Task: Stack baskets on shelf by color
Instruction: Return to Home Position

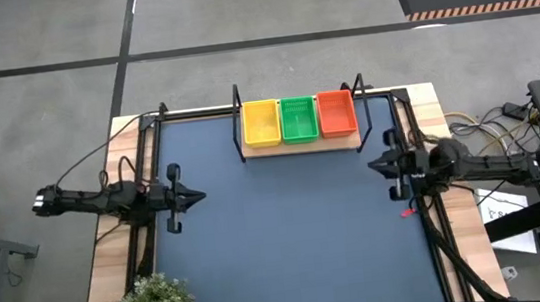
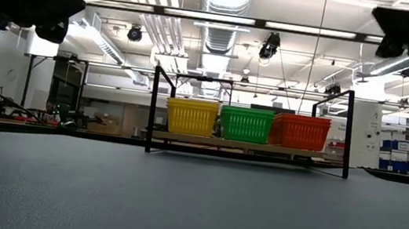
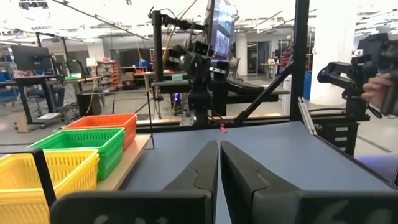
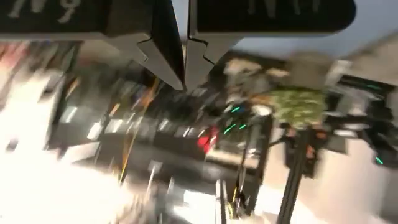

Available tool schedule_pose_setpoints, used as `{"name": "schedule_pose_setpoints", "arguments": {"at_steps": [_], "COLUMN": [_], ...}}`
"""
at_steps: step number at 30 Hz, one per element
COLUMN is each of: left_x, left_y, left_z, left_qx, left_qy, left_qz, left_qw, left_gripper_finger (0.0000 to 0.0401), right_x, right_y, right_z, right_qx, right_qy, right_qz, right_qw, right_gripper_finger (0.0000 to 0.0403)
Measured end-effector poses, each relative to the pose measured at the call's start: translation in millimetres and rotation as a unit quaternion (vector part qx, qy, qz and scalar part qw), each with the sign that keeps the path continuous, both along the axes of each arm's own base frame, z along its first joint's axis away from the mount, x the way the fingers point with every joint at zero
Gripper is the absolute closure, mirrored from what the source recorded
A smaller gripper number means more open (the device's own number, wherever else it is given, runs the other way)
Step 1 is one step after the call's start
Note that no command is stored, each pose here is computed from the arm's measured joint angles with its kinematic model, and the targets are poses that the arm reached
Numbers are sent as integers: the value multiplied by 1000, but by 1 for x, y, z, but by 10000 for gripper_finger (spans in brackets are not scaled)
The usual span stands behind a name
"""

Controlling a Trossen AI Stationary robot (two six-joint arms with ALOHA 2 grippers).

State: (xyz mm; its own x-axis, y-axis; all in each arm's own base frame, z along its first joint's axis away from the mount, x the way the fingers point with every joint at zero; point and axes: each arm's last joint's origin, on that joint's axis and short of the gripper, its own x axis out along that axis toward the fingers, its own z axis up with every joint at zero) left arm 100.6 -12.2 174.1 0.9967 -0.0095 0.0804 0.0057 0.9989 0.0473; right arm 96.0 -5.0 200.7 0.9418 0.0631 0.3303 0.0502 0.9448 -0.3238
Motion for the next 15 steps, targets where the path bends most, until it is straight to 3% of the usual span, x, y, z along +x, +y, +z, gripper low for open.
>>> {"name": "schedule_pose_setpoints", "arguments": {"at_steps": [3,7,9,12,15], "left_x": [0,1,1,1,1], "left_y": [0,0,0,0,0], "left_z": [0,-1,-1,-1,-2], "left_qx": [0,1,1,1,1], "left_qy": [3,4,4,6,7], "left_qz": [1,0,0,0,0], "left_qw": [1000,1000,1000,1000,1000], "left_gripper_finger": [400,400,400,400,400], "right_x": [3,6,6,8,9], "right_y": [0,0,-1,-2,-2], "right_z": [-11,-33,-36,-37,-39], "right_qx": [109,251,297,310,245], "right_qy": [66,184,203,215,225], "right_qz": [32,43,33,24,13], "right_qw": [991,949,932,926,943], "right_gripper_finger": [394,394,394,394,394]}}
